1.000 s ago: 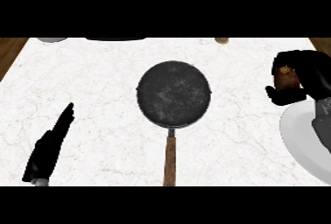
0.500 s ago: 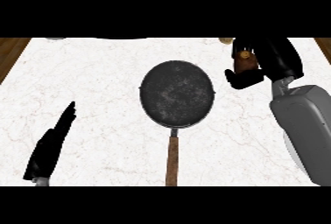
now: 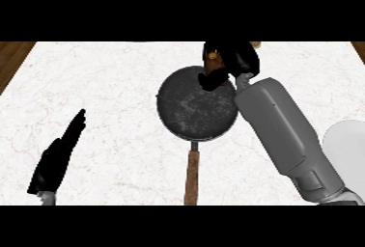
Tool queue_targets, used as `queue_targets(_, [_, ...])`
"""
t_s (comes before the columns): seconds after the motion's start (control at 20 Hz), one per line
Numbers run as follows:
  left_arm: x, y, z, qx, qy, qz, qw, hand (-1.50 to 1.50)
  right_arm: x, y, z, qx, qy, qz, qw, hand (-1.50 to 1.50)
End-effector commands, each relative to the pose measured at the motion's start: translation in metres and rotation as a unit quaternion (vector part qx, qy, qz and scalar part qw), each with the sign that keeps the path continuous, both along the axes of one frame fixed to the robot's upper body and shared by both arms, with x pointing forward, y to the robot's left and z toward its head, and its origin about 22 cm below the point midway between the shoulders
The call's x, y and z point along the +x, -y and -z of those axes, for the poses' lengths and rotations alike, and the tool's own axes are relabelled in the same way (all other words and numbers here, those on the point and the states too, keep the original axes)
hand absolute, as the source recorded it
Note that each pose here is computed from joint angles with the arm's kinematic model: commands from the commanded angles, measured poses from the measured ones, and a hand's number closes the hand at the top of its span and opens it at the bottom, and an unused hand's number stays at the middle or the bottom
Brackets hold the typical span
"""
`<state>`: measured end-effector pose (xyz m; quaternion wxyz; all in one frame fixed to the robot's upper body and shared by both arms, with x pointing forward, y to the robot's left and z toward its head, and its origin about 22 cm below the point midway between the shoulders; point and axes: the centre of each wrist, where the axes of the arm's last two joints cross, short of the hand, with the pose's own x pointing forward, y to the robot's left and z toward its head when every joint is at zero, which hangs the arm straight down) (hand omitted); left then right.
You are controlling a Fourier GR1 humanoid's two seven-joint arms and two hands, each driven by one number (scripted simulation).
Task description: Pick the sweet potato from the plate and place it in the pan
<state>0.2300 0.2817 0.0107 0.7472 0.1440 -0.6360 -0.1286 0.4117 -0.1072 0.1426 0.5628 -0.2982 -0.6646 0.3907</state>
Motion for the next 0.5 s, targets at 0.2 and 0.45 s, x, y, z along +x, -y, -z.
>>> queue_targets(0.2, [0.008, 0.01, 0.002, 0.007, 0.007, 0.01, 0.9999, 0.0, 0.015, -0.044, 0.051, -0.061, -0.06, -0.02, 0.996, 1.5])
queue_targets(0.45, [0.015, 0.008, -0.009, 0.0, 0.011, 0.02, 0.9997, 0.0, 0.016, -0.031, 0.073, 0.006, -0.169, -0.021, 0.985, 1.5])
